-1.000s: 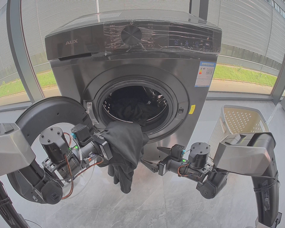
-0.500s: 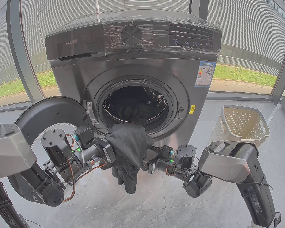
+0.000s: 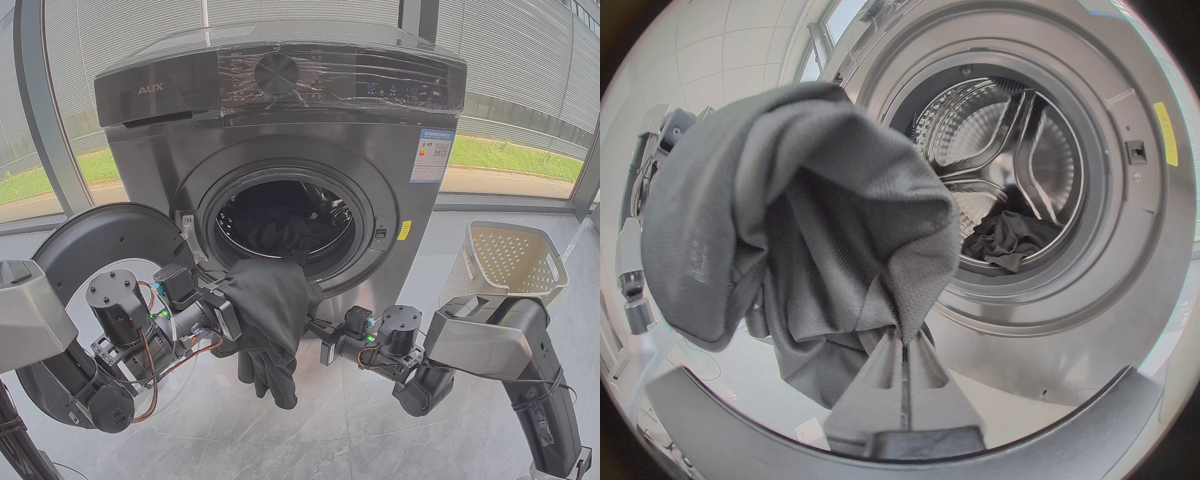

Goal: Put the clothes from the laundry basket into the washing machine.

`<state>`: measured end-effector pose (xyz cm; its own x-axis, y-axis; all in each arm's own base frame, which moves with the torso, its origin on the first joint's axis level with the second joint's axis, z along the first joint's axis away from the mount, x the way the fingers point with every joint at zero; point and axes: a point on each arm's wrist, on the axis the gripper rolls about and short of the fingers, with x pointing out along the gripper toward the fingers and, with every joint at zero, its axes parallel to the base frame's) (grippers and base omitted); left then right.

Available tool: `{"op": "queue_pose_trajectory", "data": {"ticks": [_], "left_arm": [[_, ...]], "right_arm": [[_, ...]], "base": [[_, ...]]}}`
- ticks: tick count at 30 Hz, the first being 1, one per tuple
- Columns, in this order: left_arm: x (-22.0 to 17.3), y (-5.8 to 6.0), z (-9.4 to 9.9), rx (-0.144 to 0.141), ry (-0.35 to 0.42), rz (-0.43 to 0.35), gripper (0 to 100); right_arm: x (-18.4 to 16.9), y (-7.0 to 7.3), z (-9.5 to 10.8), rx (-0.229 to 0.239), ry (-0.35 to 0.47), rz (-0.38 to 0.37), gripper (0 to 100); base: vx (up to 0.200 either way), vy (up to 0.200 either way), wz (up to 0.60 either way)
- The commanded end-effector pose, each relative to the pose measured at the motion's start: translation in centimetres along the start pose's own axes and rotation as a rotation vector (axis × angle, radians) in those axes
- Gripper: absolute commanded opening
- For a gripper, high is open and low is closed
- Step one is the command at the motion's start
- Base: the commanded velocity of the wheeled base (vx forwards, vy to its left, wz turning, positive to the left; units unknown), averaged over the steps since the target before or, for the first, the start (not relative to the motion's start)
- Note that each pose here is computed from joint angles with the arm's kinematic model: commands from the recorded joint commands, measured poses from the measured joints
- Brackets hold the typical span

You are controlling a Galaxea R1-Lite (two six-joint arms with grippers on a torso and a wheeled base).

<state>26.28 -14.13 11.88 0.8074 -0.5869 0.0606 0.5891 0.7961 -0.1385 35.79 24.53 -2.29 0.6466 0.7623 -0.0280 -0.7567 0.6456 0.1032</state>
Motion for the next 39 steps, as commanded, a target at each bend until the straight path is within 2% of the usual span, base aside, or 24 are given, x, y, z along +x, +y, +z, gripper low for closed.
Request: {"op": "queue_pose_trajectory", "data": {"ticks": [1,4,5,9,11,12,15,17,23,26,31,36,37,39], "left_arm": [[0.2,0.5,0.0,-0.007,-0.002,0.016,0],[0.2,0.5,0.1,-0.019,-0.009,0.015,0],[0.2,0.5,0.1,-0.019,-0.009,0.015,0],[0.3,0.6,0.4,-0.022,-0.020,0.021,0],[0.5,0.4,0.9,-0.050,-0.045,0.018,0],[0.7,0.3,1.2,-0.077,-0.059,0.018,0],[0.9,0.2,1.4,-0.100,-0.074,0.028,0],[0.9,0.3,1.4,-0.100,-0.077,0.037,0],[0.7,0.2,1.1,-0.104,-0.064,0.038,0],[0.7,0.1,1.0,-0.103,-0.057,0.036,0],[-0.1,-0.6,0.0,-0.105,-0.002,0.018,0],[-0.1,-0.6,-0.1,-0.109,0.002,0.014,0],[-0.2,-0.6,-0.1,-0.110,0.003,0.013,100],[-0.1,-0.6,-0.1,-0.110,0.002,0.012,100]], "right_arm": [[-2.7,0.8,6.3,-0.013,-0.079,-0.031,0],[-4.4,1.4,8.7,-0.008,-0.103,-0.048,0],[-4.4,1.4,8.7,-0.008,-0.103,-0.048,0],[-8.7,1.6,10.2,0.007,-0.061,-0.125,0],[-10.4,1.6,11.1,0.008,-0.063,-0.145,0],[-11.4,1.2,11.5,0.008,-0.067,-0.166,0],[-12.6,0.7,12.3,0.005,-0.080,-0.194,0],[-13.7,0.8,13.6,-0.004,-0.116,-0.206,0],[-15.1,1.9,15.5,-0.005,-0.169,-0.193,0],[-15.2,2.0,15.7,-0.006,-0.180,-0.193,0],[-15.1,2.0,16.0,-0.009,-0.192,-0.196,0],[-15.1,2.1,16.0,-0.008,-0.192,-0.190,0],[-15.0,2.2,16.0,-0.007,-0.191,-0.187,0],[-15.0,2.2,16.0,-0.007,-0.190,-0.187,0]], "base": [[0.000,0.000,0.00],[0.000,0.000,0.00],[0.000,0.000,0.00],[0.000,0.000,0.00],[0.000,0.000,0.00],[0.000,0.000,0.00],[0.000,0.000,0.00],[0.000,0.000,0.00],[0.000,0.000,0.00],[0.000,0.000,0.00],[0.000,0.000,0.00],[0.000,0.000,0.00],[0.000,0.000,0.00],[0.000,0.000,0.00]]}}
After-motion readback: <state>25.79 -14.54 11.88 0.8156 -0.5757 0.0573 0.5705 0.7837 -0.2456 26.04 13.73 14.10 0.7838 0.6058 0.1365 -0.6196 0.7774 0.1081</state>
